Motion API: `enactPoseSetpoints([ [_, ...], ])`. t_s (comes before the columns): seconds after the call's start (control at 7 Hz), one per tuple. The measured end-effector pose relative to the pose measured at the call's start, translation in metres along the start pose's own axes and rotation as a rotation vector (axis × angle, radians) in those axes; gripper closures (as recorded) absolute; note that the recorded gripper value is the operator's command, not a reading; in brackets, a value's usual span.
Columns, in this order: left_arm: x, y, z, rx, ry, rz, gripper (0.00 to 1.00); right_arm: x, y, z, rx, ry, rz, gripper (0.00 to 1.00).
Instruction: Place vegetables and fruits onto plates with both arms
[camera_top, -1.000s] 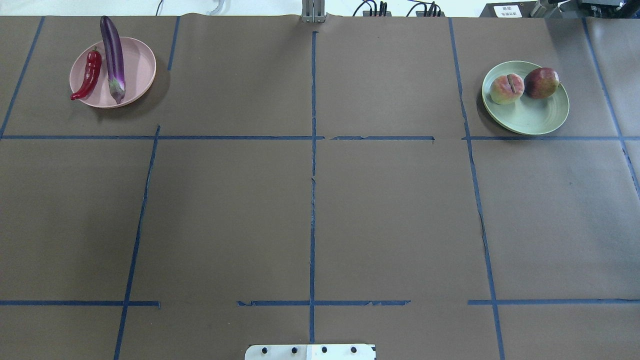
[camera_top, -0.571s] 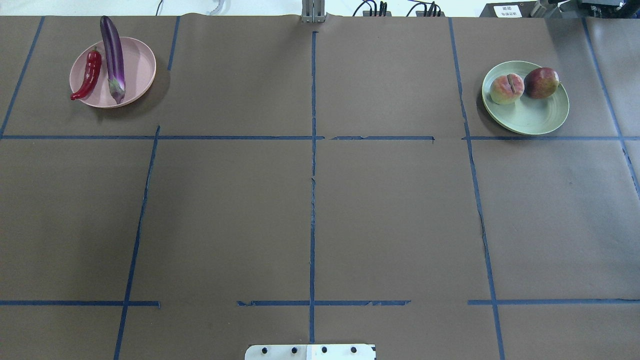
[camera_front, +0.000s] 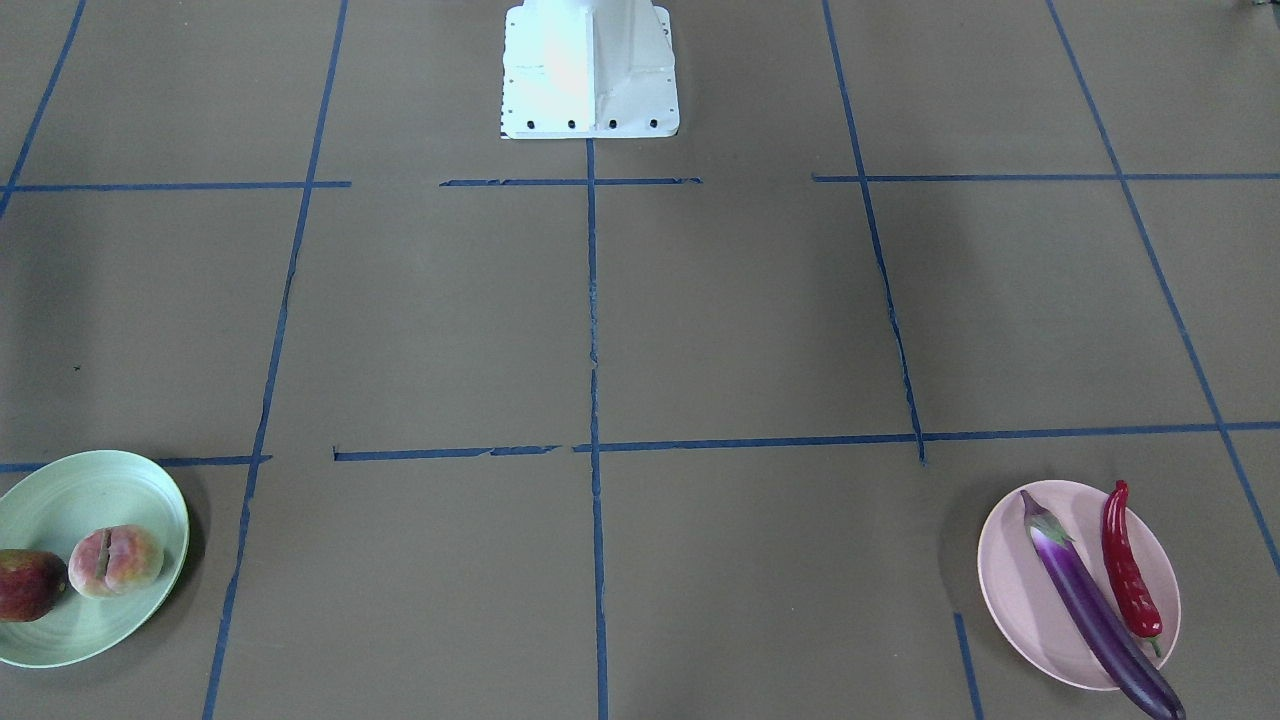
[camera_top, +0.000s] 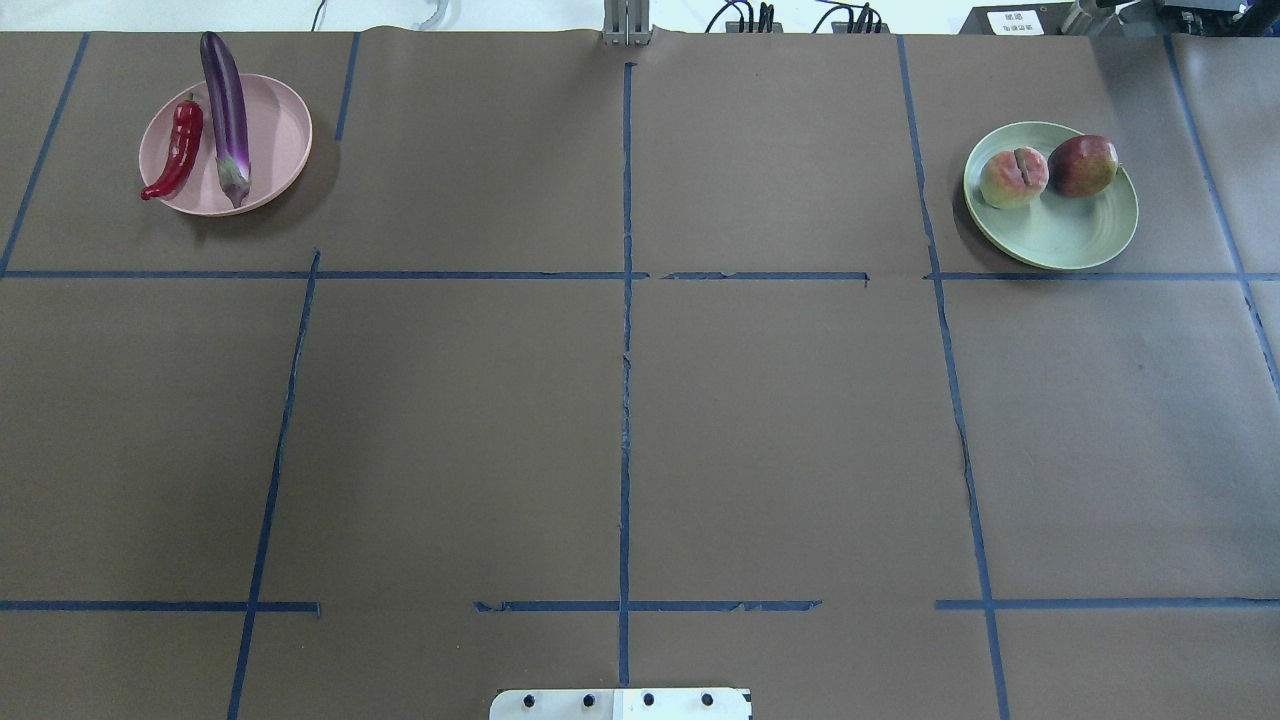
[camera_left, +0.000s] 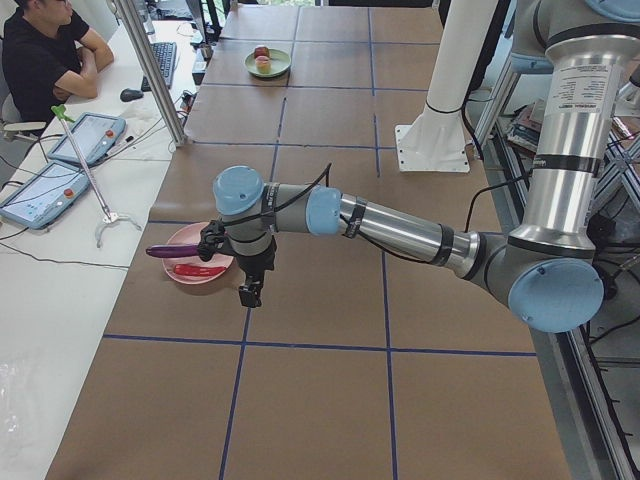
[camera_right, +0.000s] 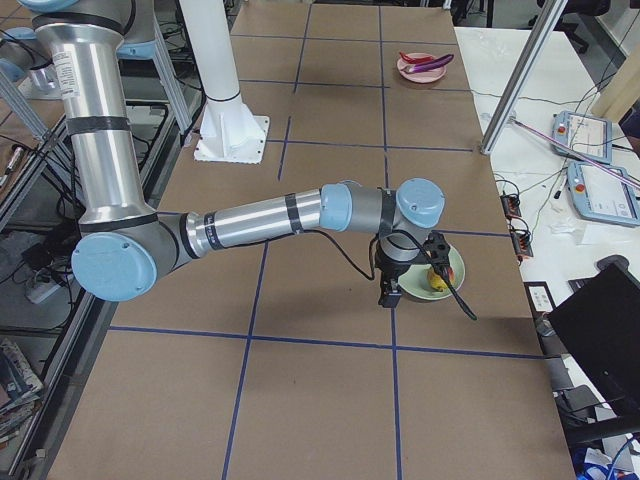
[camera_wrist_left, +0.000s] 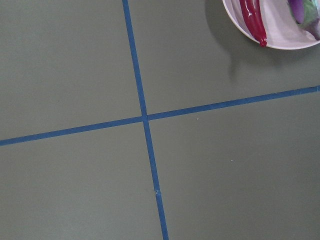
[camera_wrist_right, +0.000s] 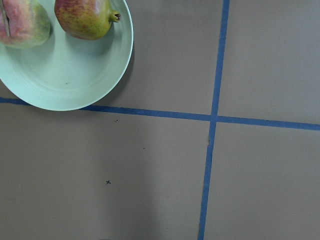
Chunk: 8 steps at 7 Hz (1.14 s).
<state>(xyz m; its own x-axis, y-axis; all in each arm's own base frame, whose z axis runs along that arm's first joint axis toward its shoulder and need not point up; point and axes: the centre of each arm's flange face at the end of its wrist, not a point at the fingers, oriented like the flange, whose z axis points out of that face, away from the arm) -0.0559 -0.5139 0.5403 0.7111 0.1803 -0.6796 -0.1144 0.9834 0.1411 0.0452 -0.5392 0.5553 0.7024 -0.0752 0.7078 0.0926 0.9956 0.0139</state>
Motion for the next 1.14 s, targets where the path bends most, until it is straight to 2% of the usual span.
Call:
enactPoseSetpoints([
  [0.29,0.001,0.010,0.003,-0.006,-0.001,0.000,0.00,-0.002,-0.001,-0.001,0.004,0.001,-0.008,0.00],
  [1.14,0.019,0.006,0.020,-0.039,-0.001,0.040,0.00,-0.006,-0.002,0.004,-0.006,-0.001,-0.016,0.00],
])
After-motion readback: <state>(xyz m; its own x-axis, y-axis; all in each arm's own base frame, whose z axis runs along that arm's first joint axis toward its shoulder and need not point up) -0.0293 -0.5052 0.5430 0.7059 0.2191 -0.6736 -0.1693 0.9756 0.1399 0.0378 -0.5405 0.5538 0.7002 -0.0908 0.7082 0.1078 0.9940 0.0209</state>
